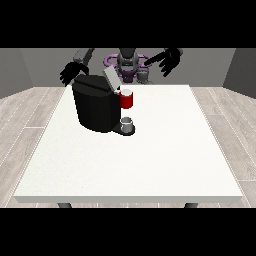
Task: Insert the coffee pod into the coffee machine and close the lid
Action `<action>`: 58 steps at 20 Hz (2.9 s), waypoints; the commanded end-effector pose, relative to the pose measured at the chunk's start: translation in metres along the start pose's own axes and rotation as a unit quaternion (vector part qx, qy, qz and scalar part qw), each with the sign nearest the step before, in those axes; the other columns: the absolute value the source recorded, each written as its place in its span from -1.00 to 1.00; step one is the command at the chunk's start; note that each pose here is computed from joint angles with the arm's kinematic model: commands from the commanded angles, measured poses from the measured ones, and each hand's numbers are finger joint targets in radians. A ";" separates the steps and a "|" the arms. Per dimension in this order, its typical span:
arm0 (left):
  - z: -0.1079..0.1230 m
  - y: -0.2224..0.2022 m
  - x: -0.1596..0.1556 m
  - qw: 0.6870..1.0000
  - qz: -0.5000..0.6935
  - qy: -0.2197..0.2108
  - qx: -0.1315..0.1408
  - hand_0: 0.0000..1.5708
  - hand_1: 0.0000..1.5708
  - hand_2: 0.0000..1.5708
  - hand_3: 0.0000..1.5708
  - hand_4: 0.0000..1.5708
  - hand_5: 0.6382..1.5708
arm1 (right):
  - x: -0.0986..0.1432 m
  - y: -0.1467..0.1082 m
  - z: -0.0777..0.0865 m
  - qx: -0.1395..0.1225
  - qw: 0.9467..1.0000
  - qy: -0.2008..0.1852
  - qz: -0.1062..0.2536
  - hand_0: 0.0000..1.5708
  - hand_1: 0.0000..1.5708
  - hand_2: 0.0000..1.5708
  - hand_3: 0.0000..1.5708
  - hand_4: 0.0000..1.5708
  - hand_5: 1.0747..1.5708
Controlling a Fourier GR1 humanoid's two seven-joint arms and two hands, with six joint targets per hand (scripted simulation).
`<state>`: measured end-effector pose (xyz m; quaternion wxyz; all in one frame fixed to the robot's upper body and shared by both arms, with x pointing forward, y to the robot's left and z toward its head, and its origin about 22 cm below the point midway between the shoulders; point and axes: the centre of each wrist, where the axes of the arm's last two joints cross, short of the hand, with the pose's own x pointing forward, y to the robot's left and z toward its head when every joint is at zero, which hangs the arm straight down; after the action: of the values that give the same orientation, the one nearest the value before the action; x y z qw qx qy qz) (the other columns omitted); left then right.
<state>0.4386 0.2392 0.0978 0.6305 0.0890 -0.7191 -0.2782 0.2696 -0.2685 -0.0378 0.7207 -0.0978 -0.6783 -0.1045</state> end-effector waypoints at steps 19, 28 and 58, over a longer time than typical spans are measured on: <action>0.101 -0.088 -0.111 0.958 0.272 0.084 0.020 -1.00 -1.00 -1.00 -1.00 -0.82 1.00 | 0.075 -0.005 -0.016 0.128 0.990 -0.047 0.041 -1.00 -1.00 -1.00 -1.00 -1.00 1.00; 0.114 -0.076 -0.096 0.962 0.264 0.055 0.044 -1.00 -1.00 -1.00 -1.00 -0.87 1.00 | 0.104 0.034 -0.021 0.192 0.975 -0.090 0.073 -1.00 -1.00 -1.00 -1.00 -0.73 1.00; 0.139 -0.055 -0.042 0.968 0.239 -0.007 0.077 -1.00 -1.00 -1.00 -1.00 -1.00 1.00 | 0.110 0.077 -0.086 0.196 0.971 -0.108 0.081 -1.00 -1.00 -1.00 -1.00 -1.00 1.00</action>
<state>0.3013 0.2607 0.0176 0.6693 -0.0399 -0.7399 -0.0549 0.3712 -0.2300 0.0671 0.6554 -0.0025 -0.7482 0.1025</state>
